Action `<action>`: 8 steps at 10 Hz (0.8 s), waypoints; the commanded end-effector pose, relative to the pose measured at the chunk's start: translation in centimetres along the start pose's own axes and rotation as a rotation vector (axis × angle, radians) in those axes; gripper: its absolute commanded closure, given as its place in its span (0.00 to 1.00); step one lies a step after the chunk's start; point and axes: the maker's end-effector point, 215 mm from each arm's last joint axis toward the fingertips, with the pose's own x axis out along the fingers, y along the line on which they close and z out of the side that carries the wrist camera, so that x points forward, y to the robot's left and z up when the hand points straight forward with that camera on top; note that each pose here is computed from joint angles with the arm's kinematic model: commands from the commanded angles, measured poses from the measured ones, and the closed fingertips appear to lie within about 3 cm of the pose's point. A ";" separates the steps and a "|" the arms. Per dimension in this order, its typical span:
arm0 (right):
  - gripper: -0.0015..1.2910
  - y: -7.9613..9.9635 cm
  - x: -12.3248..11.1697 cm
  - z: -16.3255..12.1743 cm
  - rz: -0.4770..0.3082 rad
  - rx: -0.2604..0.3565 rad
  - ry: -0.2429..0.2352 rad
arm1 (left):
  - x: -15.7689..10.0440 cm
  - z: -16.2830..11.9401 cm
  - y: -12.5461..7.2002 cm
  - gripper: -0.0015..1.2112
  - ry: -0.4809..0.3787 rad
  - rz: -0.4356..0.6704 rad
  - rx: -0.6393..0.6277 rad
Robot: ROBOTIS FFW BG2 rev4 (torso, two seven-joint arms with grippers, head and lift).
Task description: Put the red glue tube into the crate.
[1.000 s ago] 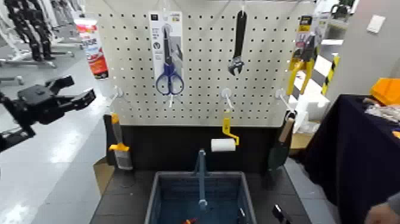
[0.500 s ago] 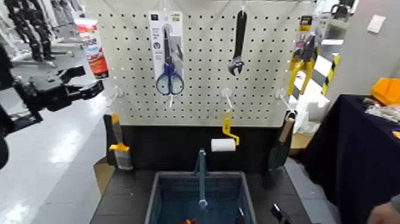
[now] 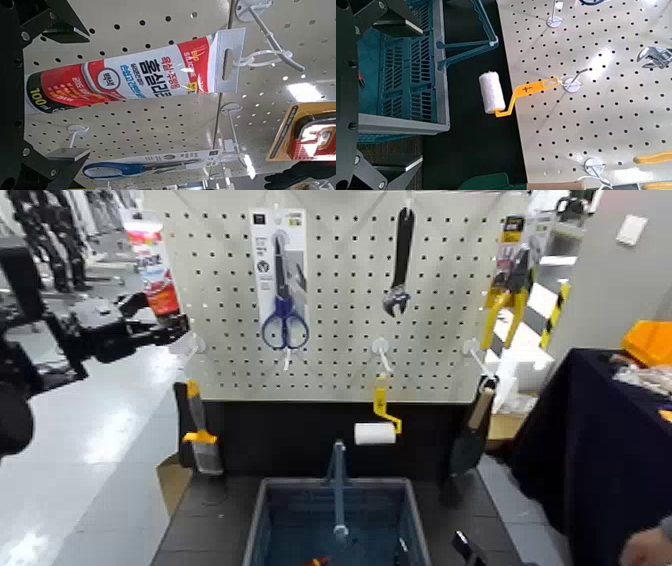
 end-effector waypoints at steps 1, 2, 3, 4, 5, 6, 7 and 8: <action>0.14 0.0 0.0 0.0 0.000 0.000 0.001 | 0.3 0.3 0.1 0.52 0.001 -0.003 0.012; 0.14 0.0 0.0 0.0 0.000 0.000 0.001 | 0.3 0.3 0.1 0.63 0.006 -0.002 0.013; 0.14 0.0 0.0 0.0 0.001 0.000 0.001 | 0.4 0.2 0.1 0.68 0.012 -0.003 0.016; 0.14 0.0 0.0 0.0 0.001 0.000 0.001 | 0.3 0.4 0.2 0.76 0.015 0.000 0.032; 0.14 0.0 0.0 -0.1 0.001 0.000 0.003 | 0.4 0.4 0.3 0.81 0.021 0.006 0.034; 0.14 0.0 0.0 -0.1 0.000 0.000 0.003 | 0.4 0.7 0.6 0.95 0.016 0.021 0.047; 0.14 0.0 0.0 -0.1 0.000 0.000 0.003 | 0.3 0.9 0.7 0.92 0.011 0.024 0.046; 0.14 0.0 0.0 -0.1 0.001 0.001 0.002 | 0.2 1.3 0.9 0.92 0.004 0.029 0.052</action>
